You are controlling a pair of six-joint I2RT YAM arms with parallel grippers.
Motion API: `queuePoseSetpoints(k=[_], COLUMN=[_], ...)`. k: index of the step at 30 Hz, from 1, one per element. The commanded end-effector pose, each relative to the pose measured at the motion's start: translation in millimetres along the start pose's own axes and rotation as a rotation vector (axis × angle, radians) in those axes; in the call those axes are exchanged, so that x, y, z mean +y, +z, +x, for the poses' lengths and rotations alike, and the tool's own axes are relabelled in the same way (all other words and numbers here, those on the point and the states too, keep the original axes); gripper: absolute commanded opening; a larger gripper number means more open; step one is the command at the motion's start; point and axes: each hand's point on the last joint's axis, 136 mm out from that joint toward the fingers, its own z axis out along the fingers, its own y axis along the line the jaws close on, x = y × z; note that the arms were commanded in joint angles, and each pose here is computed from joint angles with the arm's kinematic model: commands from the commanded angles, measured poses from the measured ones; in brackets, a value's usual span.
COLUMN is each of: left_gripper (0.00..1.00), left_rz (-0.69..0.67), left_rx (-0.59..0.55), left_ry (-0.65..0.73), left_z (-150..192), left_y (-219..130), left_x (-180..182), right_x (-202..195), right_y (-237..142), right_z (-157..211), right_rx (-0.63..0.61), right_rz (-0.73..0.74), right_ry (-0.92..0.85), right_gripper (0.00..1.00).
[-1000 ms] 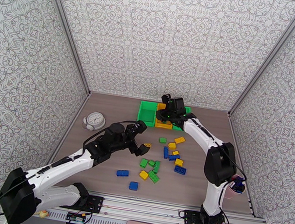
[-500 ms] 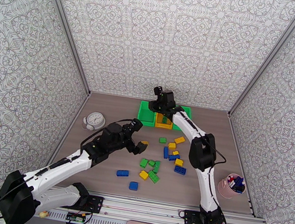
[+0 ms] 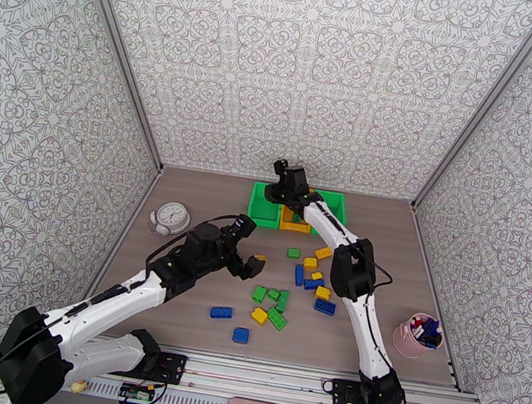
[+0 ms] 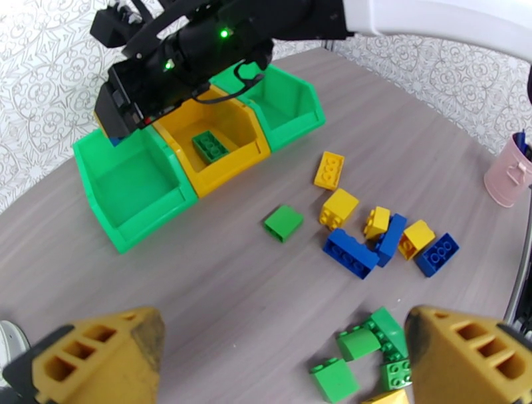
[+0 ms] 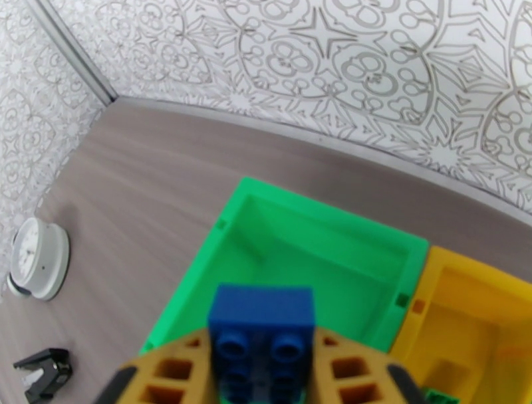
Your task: Sort the legos into containers by color
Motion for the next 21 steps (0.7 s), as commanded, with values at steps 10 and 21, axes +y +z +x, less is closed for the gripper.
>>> queuePoseSetpoints(k=[10,21], left_gripper=[1.00,1.00], left_rz=[-0.011,-0.068], left_rx=[0.040,0.115], left_ry=[-0.043,-0.104], left_z=[11,33], left_y=[6,7], left_x=[-3,-15], right_x=[12,20], right_y=[-11,-74], right_z=[-10,-14], right_rx=[-0.007,-0.048], right_rz=[-0.006,0.006], right_ry=[-0.004,-0.036], right_gripper=[0.46,0.78])
